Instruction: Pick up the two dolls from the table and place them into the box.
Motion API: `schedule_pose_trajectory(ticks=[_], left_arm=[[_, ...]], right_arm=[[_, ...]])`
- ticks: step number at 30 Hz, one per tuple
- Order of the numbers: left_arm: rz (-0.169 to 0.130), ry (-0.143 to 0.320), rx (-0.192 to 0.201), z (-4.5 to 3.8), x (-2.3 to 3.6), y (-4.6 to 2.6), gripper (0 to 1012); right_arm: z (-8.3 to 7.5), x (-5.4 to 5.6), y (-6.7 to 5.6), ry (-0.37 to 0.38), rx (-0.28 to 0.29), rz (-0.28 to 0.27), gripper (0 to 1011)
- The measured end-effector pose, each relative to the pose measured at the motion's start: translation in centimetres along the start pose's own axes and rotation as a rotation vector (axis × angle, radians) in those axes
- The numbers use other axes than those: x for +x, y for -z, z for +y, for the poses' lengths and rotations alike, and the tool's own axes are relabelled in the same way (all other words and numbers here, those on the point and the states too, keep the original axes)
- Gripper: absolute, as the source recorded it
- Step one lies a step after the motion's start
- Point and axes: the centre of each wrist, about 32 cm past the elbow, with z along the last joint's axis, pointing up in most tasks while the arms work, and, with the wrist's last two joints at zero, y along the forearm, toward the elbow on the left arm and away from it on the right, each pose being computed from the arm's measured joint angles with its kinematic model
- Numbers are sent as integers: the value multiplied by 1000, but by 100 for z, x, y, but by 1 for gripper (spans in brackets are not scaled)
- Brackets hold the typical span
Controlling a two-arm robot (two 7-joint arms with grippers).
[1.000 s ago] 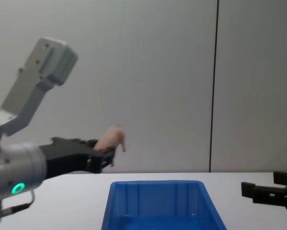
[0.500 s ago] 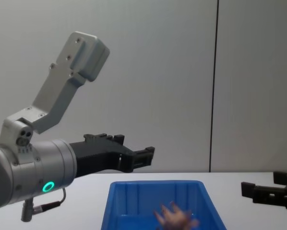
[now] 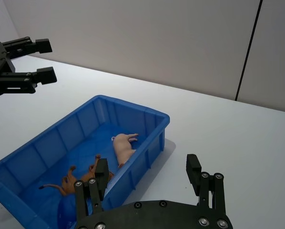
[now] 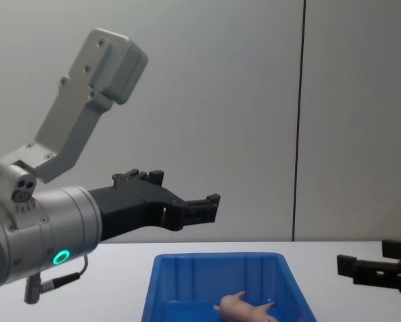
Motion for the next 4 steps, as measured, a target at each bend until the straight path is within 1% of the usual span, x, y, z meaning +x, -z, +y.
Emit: schedule_pose_trajectory(ticks=[4], left_arm=[[-7,-7,-10,17,3,-4,1001]], right_arm=[[0,0,0,0,0,0,1001]])
